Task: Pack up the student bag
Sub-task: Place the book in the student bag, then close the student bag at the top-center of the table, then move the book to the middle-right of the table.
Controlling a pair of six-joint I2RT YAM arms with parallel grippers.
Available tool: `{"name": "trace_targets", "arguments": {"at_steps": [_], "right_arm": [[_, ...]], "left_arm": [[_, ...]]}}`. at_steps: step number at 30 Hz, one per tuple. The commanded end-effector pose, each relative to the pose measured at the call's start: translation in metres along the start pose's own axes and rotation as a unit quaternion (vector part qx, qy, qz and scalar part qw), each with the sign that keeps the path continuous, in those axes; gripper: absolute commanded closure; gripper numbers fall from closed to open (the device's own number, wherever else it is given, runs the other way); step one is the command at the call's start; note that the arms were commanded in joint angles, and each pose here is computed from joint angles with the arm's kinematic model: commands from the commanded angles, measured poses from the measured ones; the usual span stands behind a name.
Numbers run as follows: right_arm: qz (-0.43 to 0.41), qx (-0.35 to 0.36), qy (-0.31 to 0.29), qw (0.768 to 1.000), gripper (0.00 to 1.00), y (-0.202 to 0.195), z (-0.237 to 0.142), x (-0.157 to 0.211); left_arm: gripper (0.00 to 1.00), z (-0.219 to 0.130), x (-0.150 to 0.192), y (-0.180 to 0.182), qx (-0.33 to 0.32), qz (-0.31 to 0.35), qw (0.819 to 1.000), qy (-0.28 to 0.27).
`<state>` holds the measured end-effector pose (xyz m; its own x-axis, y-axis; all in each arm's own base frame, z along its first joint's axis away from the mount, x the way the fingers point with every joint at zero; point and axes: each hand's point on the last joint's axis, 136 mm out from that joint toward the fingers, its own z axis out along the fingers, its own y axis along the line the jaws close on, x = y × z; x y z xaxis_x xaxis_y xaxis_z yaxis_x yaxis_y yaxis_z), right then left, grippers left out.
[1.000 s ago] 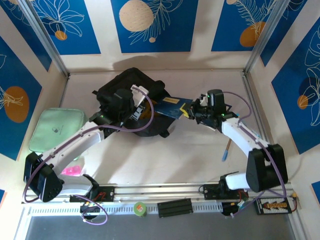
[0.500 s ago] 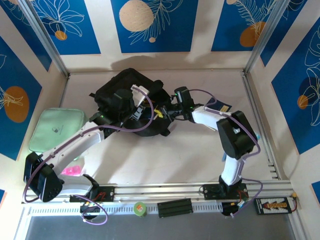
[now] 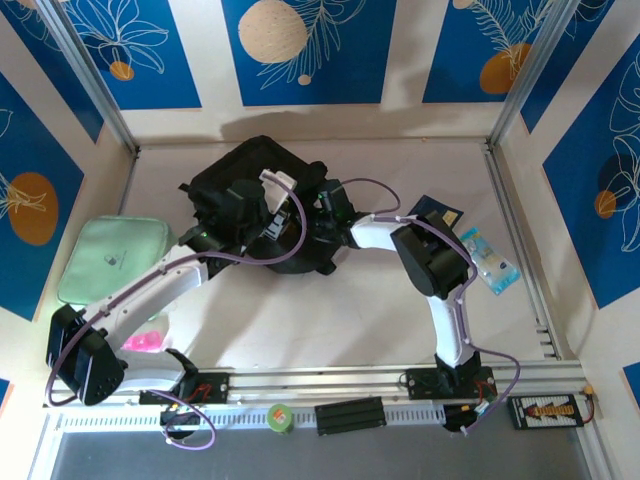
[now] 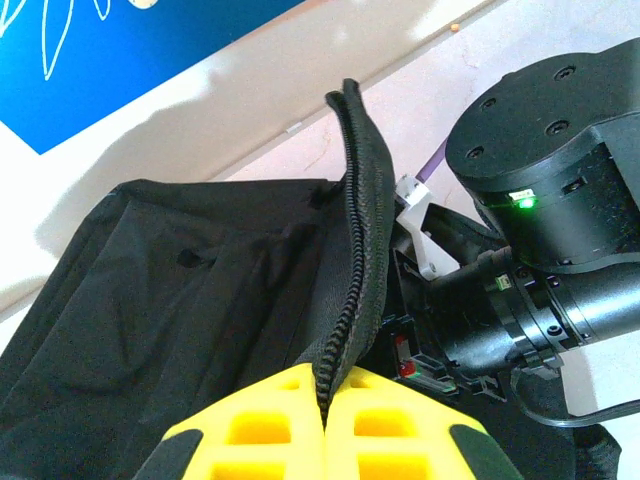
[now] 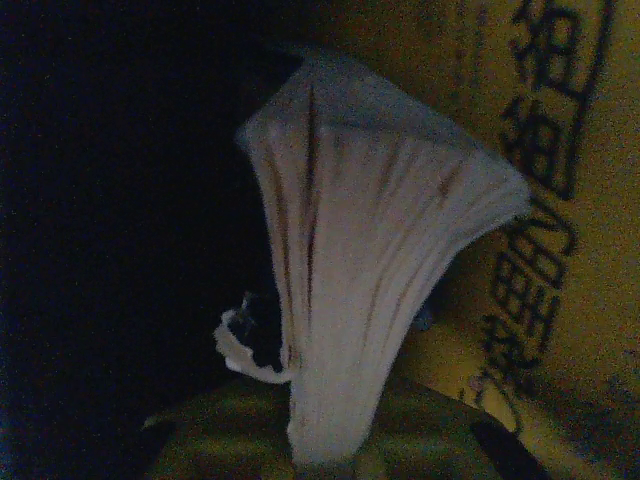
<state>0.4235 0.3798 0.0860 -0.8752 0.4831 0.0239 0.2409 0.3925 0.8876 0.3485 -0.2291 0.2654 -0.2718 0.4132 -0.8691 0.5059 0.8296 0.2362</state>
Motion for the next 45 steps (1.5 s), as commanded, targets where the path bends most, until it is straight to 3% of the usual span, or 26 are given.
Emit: {"name": "trace_targets", "arguments": {"at_steps": [1, 4, 7, 14, 20, 23, 25, 28, 32, 37, 45], "right_arm": [[0.024, 0.030, -0.010, 0.999, 0.72, -0.002, -0.008, -0.007], [0.022, 0.043, -0.017, 0.999, 0.55, 0.001, -0.031, -0.007], [0.014, 0.039, -0.015, 0.999, 0.44, 0.007, -0.054, -0.003], [0.021, 0.061, -0.034, 0.997, 0.43, -0.012, -0.114, 0.003], [-0.004, 0.138, -0.107, 0.985, 0.39, -0.046, -0.190, -0.024], [-0.017, 0.197, -0.145, 0.969, 0.35, -0.070, -0.227, -0.051], [-0.019, 0.217, -0.151, 0.964, 0.33, -0.081, -0.243, -0.072], [-0.014, 0.225, -0.138, 0.964, 0.32, -0.088, -0.253, -0.105], [-0.018, 0.267, -0.138, 0.954, 0.26, -0.104, -0.257, -0.149], [0.007, 0.316, -0.141, 0.938, 0.23, -0.130, -0.251, -0.191], [0.038, 0.338, -0.107, 0.934, 0.24, -0.159, -0.226, -0.196]], "left_arm": [[1.00, -0.015, -0.030, 0.012, -0.018, -0.021, 0.998, -0.058], [1.00, -0.010, -0.020, 0.011, -0.013, -0.021, 0.999, -0.043], [1.00, -0.004, -0.012, 0.010, -0.012, -0.023, 0.999, -0.030], [1.00, -0.001, 0.001, 0.014, -0.018, -0.026, 0.999, -0.012], [1.00, -0.009, 0.034, 0.002, 0.012, -0.016, 0.999, 0.033], [0.60, -0.026, 0.041, -0.043, 0.145, -0.023, 0.988, 0.040], [0.35, -0.033, 0.039, -0.060, 0.197, -0.050, 0.978, 0.038], [0.16, -0.035, 0.039, -0.064, 0.207, -0.082, 0.974, 0.037], [0.04, -0.028, 0.039, -0.043, 0.142, -0.129, 0.981, 0.038], [0.00, -0.026, 0.035, -0.025, 0.091, -0.160, 0.982, 0.039], [0.00, -0.029, 0.015, -0.021, 0.092, -0.182, 0.978, 0.037]]}}
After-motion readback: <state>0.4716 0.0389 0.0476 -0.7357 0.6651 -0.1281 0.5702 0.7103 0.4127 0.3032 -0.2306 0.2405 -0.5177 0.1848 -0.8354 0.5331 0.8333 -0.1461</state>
